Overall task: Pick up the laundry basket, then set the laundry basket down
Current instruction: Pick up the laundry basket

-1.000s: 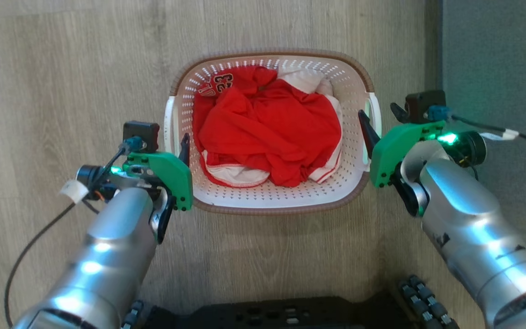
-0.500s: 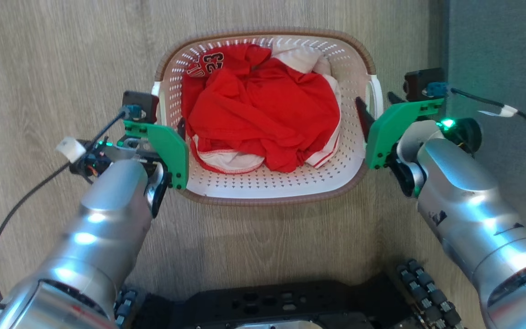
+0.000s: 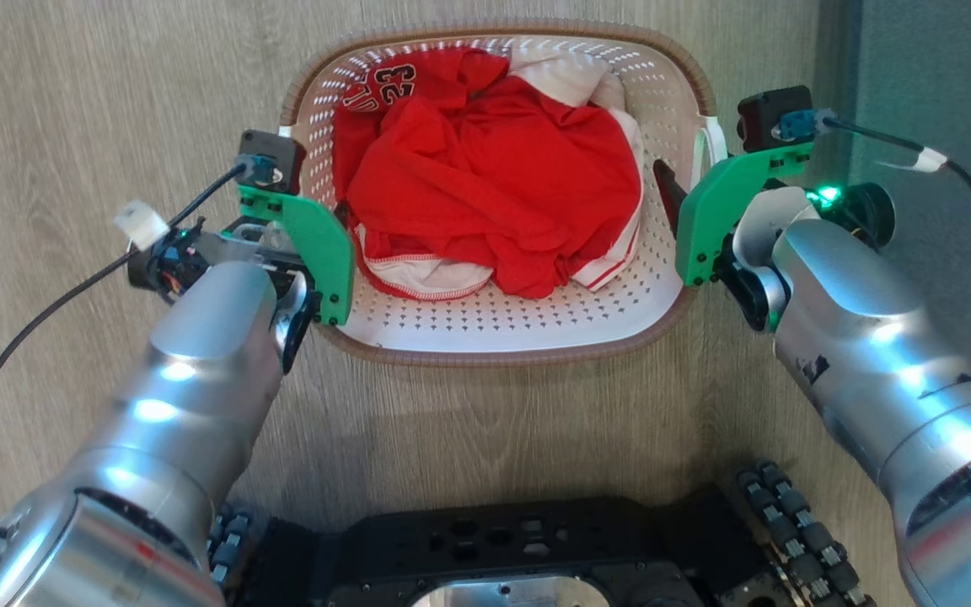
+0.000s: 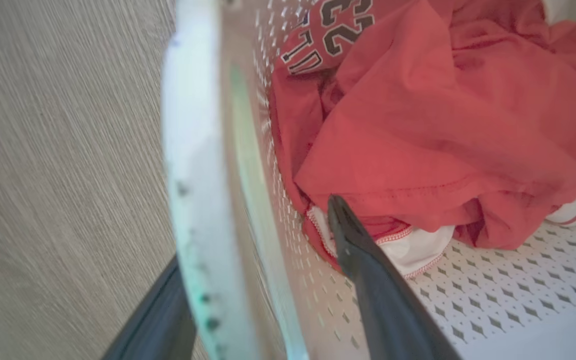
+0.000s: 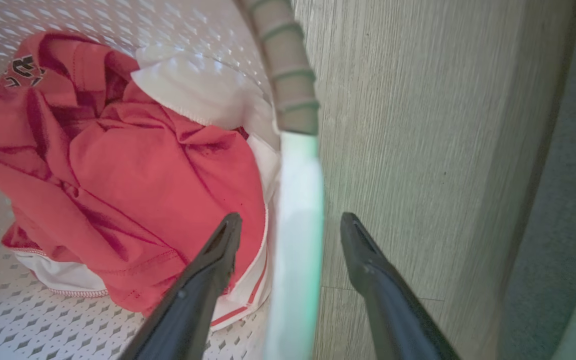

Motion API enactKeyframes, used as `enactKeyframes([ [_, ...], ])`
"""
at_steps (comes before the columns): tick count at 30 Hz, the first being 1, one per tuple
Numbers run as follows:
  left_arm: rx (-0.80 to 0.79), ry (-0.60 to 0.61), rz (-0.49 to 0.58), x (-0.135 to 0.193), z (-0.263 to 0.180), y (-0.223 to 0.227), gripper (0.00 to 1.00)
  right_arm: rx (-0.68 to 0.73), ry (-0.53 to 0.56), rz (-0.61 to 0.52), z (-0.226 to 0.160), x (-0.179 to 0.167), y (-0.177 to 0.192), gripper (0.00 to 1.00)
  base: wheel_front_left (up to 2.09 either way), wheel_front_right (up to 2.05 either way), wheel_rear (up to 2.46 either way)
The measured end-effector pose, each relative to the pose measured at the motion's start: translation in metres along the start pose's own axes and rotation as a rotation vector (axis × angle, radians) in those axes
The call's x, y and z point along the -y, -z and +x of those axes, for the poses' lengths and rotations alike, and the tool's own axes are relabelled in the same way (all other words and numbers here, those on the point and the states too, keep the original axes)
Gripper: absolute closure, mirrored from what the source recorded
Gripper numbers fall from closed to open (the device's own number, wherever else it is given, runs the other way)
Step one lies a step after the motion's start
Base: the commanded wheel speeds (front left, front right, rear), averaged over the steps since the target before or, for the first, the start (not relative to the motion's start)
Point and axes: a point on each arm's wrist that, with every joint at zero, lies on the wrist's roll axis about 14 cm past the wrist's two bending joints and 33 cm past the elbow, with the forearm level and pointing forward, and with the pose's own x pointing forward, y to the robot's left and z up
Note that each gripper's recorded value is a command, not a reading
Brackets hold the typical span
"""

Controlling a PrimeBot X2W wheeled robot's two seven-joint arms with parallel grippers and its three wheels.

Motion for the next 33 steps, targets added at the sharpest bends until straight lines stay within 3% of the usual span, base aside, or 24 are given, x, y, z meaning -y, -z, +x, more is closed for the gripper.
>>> enactKeyframes([
  [28, -0.044, 0.017, -0.010, 0.005, 0.006, 0.008, 0.00, -0.051, -0.008, -0.004, 0.010, 0.000, 0.014, 0.00, 0.00, 0.00, 0.00],
  [29, -0.041, 0.018, -0.015, 0.005, 0.006, 0.007, 0.22, -0.053, -0.009, -0.004, 0.011, 0.000, 0.015, 0.05, 0.00, 0.00, 0.00],
  [30, -0.039, 0.018, -0.026, 0.005, 0.006, 0.007, 0.61, -0.054, -0.011, -0.003, 0.011, -0.001, 0.015, 0.56, 0.00, 0.00, 0.00],
  [31, -0.035, 0.018, -0.034, 0.005, 0.006, 0.006, 0.95, -0.054, -0.012, 0.000, 0.011, -0.002, 0.015, 1.00, 0.00, 0.00, 0.00],
  [33, -0.021, 0.015, -0.047, 0.004, 0.006, 0.003, 1.00, -0.060, -0.016, -0.008, 0.012, -0.002, 0.017, 1.00, 0.00, 0.00, 0.00],
])
